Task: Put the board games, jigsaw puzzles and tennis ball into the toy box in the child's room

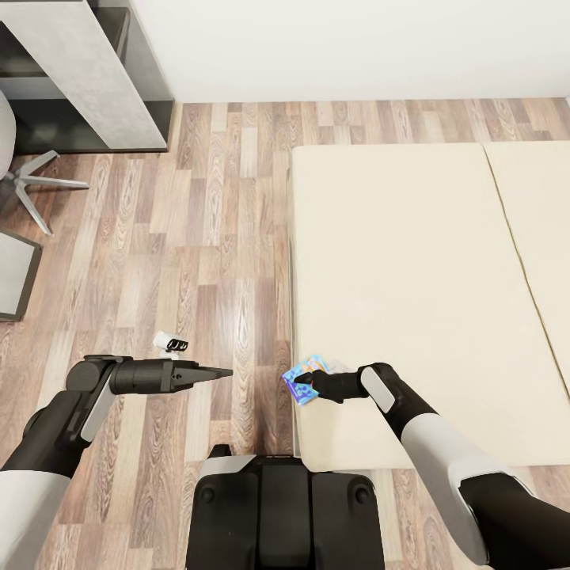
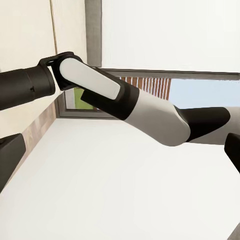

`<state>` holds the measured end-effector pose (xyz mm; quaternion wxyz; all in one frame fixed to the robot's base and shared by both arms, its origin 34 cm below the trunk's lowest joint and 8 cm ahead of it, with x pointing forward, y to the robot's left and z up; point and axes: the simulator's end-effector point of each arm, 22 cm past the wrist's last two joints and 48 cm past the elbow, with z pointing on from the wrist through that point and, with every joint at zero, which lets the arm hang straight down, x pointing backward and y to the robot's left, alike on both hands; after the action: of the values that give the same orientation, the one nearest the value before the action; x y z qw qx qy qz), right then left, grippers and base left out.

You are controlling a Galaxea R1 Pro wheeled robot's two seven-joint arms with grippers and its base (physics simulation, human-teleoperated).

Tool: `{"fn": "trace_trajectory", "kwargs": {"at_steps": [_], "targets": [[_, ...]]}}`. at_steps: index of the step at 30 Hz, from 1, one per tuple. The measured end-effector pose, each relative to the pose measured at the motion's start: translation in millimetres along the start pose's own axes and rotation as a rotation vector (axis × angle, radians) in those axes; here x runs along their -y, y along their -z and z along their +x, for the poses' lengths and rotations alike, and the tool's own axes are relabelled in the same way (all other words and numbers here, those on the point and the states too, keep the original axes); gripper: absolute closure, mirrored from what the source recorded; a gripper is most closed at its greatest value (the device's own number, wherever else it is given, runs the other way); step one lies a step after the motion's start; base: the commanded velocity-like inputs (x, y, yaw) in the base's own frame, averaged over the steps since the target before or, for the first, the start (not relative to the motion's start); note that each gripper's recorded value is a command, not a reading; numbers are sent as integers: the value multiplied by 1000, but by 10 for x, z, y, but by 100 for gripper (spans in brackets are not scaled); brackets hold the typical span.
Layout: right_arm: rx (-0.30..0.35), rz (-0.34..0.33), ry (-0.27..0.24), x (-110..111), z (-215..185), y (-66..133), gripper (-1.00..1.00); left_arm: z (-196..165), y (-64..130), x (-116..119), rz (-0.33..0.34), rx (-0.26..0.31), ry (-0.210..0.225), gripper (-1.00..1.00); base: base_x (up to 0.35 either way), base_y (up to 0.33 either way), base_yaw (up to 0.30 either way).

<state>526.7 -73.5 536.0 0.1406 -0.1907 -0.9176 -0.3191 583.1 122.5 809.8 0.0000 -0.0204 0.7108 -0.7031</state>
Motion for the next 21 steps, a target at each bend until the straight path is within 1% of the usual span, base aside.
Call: {"fn": "trace_trajectory", "kwargs": {"at_steps": [21], "targets": [[2,-3,0,-15,-8,1,-100,1,0,0,0,0,0,-100,0,0,0]]}}
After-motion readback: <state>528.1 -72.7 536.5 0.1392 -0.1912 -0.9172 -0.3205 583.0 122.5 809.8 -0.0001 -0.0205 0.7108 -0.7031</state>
